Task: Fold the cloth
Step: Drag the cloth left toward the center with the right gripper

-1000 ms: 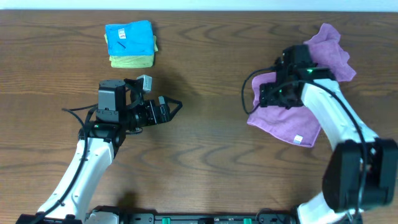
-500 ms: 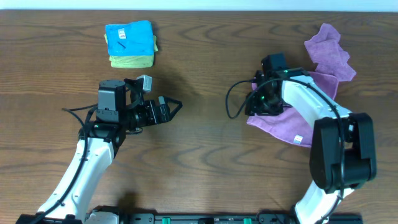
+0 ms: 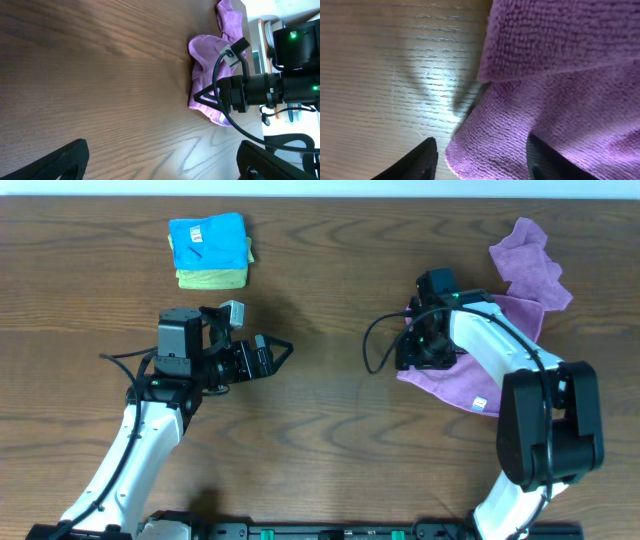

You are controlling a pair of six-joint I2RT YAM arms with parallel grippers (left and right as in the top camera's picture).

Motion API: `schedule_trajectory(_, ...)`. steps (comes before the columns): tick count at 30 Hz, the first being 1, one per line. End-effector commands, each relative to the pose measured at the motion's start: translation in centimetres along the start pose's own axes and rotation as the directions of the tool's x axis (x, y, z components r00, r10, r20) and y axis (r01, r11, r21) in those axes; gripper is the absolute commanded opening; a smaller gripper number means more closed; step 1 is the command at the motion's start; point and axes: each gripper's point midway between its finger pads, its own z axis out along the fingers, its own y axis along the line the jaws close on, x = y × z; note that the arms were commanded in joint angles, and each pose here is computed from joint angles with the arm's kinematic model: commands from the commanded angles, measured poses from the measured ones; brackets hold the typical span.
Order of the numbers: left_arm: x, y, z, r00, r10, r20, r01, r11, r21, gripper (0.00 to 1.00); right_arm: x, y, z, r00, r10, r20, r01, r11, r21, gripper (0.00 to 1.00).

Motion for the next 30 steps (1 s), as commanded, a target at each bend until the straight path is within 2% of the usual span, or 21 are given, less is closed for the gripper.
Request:
schedule_trajectory(1, -0.8, -0.7, -0.1, 0.999, 0.036, 0.015, -0.036, 0.999, 0.008, 0.96, -0.3, -0.1, -0.1, 1.0, -0.002, 0.008, 0.002, 1.0, 0.023, 0.53)
schedule_trajectory(14, -0.8, -0.7, -0.1, 0.999, 0.036, 0.014, -0.036, 0.999, 0.01, 0.96, 0.1, -0.3, 0.8, 1.0, 0.0, -0.021, 0.001, 0.999, 0.035, 0.51)
schedule_trajectory(23, -0.8, -0.7, -0.1, 0.999, 0.036, 0.014, -0.037, 0.999, 0.009, 0.96, 0.0, -0.3, 0.9, 1.0, -0.004, -0.017, 0.005, 0.999, 0.034, 0.23)
schedule_trajectory(27, -0.8, -0.7, -0.1, 0.999, 0.036, 0.014, -0.037, 0.999, 0.009, 0.96, 0.0, -0.3, 0.9, 1.0, -0.005, -0.016, 0.005, 0.999, 0.033, 0.02)
schedule_trajectory(30, -0.8, -0.7, -0.1, 0.999, 0.037, 0.015, -0.037, 0.999, 0.007, 0.96, -0.2, 0.6, 0.9, 0.999, -0.029, -0.012, 0.029, 1.0, -0.011, 0.01)
